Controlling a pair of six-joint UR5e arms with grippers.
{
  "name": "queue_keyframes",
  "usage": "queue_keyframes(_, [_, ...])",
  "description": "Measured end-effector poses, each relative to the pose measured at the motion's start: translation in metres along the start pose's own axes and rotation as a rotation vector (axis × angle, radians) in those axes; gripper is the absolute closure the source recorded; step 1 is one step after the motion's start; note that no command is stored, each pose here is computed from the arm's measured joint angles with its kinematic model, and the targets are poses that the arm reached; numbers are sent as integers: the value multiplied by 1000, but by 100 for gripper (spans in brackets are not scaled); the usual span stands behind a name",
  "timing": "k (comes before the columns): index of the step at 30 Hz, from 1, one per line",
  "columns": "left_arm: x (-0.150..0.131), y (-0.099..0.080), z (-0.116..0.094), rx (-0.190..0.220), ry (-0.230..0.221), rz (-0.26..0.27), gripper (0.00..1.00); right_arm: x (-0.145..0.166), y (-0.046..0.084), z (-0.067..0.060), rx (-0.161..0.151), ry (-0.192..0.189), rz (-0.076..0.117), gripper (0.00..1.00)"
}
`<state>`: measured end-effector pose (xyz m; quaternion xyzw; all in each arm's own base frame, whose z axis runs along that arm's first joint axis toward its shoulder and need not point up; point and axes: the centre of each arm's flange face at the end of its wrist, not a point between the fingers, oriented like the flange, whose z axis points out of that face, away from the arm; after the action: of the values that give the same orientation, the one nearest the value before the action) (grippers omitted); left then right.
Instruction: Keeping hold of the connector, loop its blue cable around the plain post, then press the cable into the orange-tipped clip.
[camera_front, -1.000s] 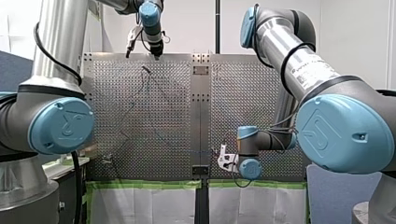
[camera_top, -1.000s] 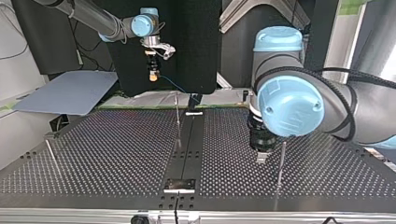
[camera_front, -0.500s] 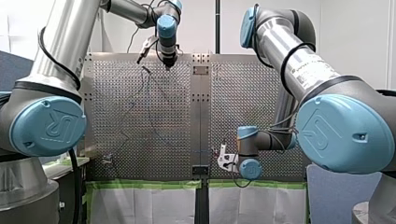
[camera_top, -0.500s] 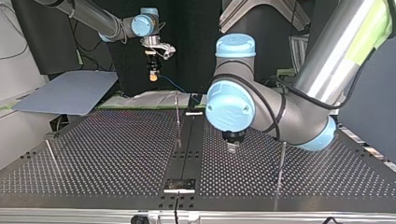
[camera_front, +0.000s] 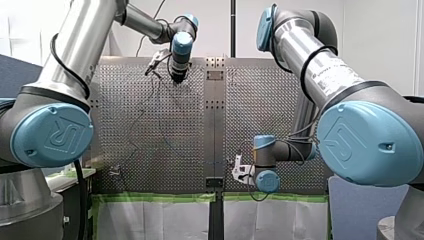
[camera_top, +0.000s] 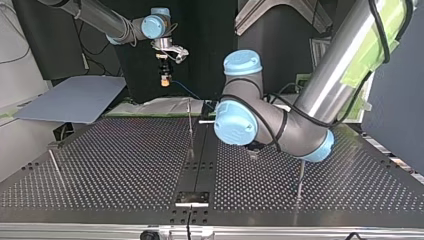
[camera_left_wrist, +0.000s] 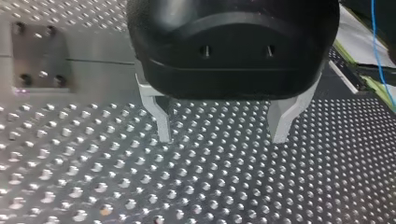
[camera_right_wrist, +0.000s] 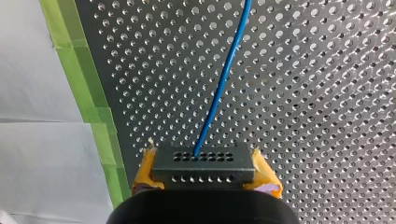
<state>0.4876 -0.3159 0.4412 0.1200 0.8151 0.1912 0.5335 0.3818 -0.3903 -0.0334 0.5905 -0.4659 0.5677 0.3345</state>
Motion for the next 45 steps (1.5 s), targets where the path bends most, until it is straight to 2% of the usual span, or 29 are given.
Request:
queue_keyframes(5, [12,-8,19,-18,29,20,0,0,0,0,0,1,0,100])
queue_keyframes(8, [16,-8,27,-29,31,16,0,0,0,0,1,1,-1,100])
queue_keyframes(17, [24,11,54,-69,54,-1,0,1,-1,0,1,3,-1,100])
queue_keyframes(23, [39,2,73,-72,87,20,0,1,0,0,1,4,-1,100])
queue_keyframes(28, [45,2,82,-93,101,27,0,1,0,0,1,5,-1,100])
queue_keyframes(35, [62,0,98,-141,151,75,0,0,-1,0,1,2,-3,100])
queue_keyframes(45, [74,10,103,-238,198,149,0,0,0,0,0,-2,-4,100])
